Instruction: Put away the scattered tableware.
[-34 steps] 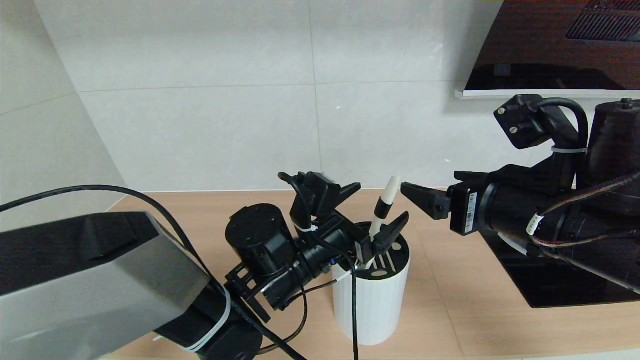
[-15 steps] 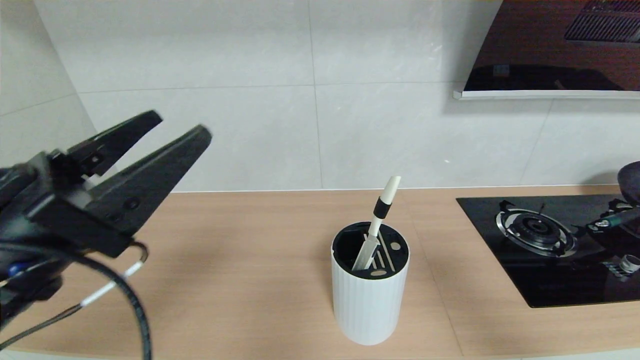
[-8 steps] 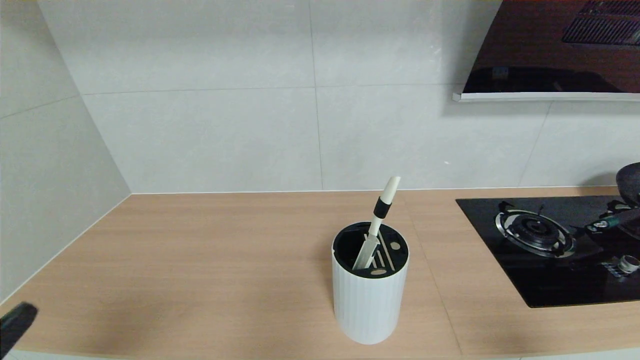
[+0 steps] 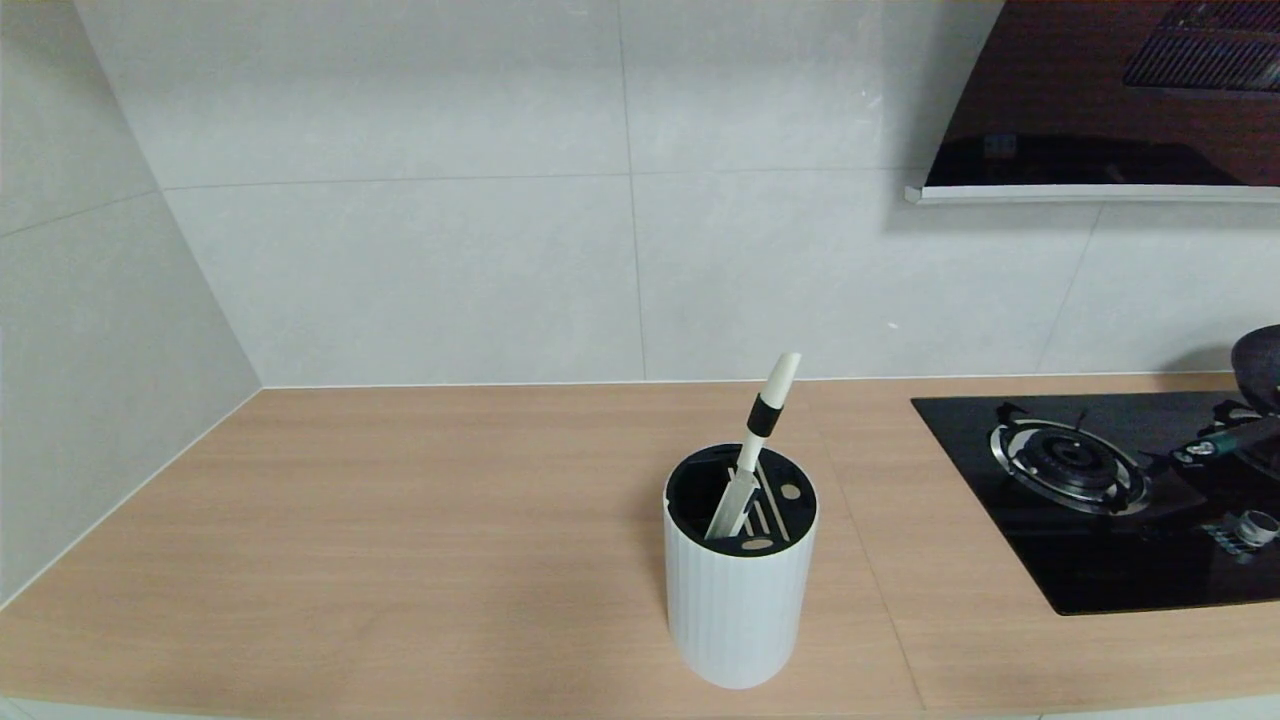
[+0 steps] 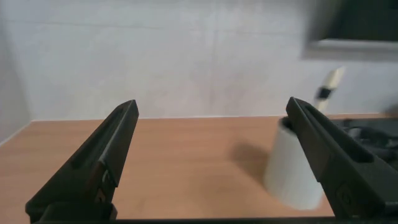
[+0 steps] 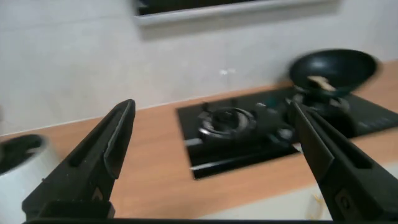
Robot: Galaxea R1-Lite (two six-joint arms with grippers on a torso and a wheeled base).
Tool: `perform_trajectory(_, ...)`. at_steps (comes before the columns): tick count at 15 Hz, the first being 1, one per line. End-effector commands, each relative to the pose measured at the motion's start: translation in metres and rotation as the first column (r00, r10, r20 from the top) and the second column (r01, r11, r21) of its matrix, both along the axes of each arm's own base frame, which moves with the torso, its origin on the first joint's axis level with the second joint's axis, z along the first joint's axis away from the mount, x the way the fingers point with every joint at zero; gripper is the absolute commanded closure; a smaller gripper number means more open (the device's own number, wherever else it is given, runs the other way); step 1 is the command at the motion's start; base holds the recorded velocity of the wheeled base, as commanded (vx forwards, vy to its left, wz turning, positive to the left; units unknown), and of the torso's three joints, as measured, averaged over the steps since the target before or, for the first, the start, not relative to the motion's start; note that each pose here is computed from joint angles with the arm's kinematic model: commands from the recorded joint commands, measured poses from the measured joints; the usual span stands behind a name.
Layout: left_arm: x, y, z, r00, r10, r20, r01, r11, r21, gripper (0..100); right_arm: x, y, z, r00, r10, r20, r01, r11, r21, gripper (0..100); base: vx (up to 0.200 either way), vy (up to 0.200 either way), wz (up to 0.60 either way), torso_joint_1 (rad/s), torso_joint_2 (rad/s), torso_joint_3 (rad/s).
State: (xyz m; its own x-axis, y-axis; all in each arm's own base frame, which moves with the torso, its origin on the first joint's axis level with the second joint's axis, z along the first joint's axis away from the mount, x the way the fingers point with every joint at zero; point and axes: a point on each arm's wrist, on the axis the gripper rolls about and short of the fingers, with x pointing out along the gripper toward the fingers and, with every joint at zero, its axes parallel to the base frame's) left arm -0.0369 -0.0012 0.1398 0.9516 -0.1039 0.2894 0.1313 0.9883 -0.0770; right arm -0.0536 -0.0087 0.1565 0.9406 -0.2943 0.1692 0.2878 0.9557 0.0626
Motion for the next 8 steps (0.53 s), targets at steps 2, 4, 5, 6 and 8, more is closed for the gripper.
perform_trajectory(2, 0.010, 0.000, -0.038, 0.996, 0.076, -0.046, -0.075, 0.997, 0.022, 0, 0.017, 0.001, -0.044, 0.996, -0.067, -0.053, 0.067, 0.998, -0.012, 0, 0.000, 0.000, 0.00, 0.000, 0.00, 0.000)
perform_trajectory(4, 0.013, 0.003, -0.054, 0.961, 0.197, -0.193, -0.190, 0.980, 0.052, 0, 0.028, 0.001, -0.067, 0.996, -0.068, -0.050, 0.066, 0.997, -0.030, 0, 0.000, 0.000, 0.00, 0.000, 0.00, 0.000)
perform_trajectory(5, 0.014, 0.004, -0.063, 0.935, 0.233, -0.266, -0.217, 0.972, 0.088, 0, 0.029, 0.001, -0.070, 0.995, -0.052, -0.081, 0.050, 0.998, -0.029, 0, 0.000, 0.000, 0.00, 0.000, 0.00, 0.000)
perform_trajectory(6, 0.014, 0.003, -0.064, 0.936, 0.222, -0.275, -0.204, 0.975, 0.092, 0, 0.029, 0.001, -0.071, 0.995, -0.046, -0.092, 0.044, 0.999, -0.026, 0, 0.000, 0.000, 0.00, 0.000, 0.00, 0.000)
perform_trajectory(8, 0.014, 0.003, -0.064, 0.940, 0.202, -0.274, -0.178, 0.978, 0.110, 0, 0.030, 0.002, -0.076, 0.990, -0.024, -0.140, 0.020, 0.999, -0.027, 0, 0.000, 0.000, 0.00, 0.000, 0.00, 0.000)
